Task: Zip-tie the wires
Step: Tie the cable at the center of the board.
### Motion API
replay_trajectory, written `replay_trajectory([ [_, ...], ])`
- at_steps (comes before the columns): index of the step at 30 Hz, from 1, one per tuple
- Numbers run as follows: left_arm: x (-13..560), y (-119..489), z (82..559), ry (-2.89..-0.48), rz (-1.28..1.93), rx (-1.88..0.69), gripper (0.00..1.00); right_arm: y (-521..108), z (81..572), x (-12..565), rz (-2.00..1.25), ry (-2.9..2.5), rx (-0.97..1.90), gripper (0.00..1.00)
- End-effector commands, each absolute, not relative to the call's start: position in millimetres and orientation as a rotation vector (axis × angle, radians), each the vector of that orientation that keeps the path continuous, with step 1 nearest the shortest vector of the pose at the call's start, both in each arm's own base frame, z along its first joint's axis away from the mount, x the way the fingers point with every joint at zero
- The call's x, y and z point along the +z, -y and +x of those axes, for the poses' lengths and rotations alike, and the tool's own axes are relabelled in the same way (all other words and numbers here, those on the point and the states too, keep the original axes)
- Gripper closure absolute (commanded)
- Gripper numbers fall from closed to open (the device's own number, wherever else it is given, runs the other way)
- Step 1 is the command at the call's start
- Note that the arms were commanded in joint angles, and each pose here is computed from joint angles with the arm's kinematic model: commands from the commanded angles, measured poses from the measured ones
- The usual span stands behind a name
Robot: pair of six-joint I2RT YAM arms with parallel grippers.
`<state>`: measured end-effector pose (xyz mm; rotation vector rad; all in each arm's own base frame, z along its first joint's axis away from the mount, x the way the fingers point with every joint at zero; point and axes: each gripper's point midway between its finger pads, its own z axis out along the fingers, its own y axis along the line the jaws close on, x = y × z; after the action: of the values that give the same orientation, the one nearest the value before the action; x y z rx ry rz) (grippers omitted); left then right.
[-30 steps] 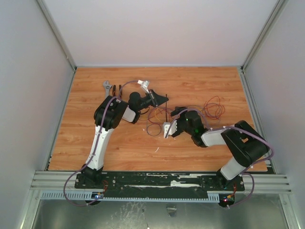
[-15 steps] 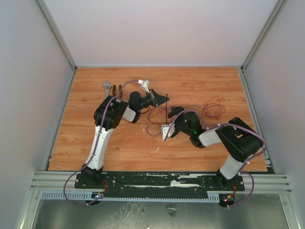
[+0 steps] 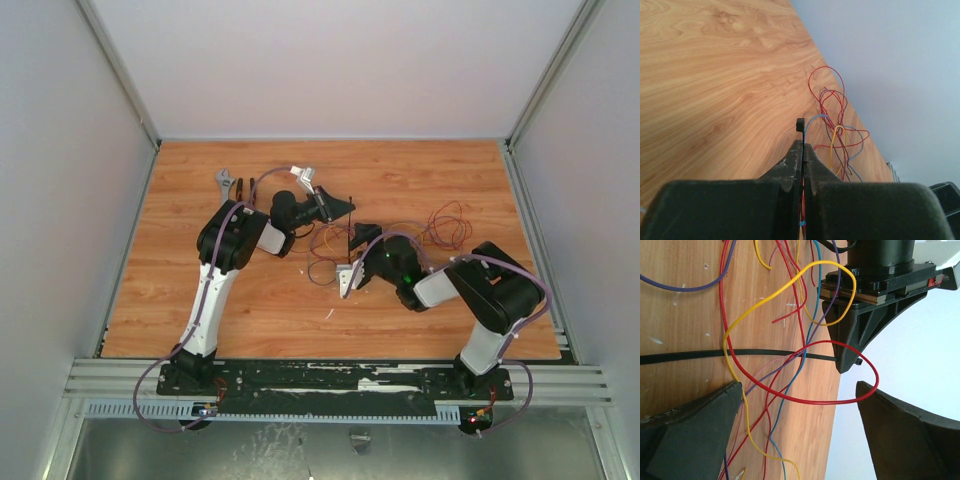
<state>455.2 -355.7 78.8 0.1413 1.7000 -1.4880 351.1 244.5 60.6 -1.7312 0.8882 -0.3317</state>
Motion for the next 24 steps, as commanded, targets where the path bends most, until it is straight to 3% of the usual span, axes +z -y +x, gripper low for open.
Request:
replay_trajectory([
  [1, 103.5, 356.8, 458.8, -1.653, 0.168, -1.5, 1.0, -249.6, 340.2, 33.0, -1.833, -0.884, -0.27, 0.01],
  [24, 115.0, 357.4, 467.6, -1.662, 0.159, -1.468, 1.0, -240.7, 319.8, 49.0, -1.779, -0.984, -0.207, 0.01],
])
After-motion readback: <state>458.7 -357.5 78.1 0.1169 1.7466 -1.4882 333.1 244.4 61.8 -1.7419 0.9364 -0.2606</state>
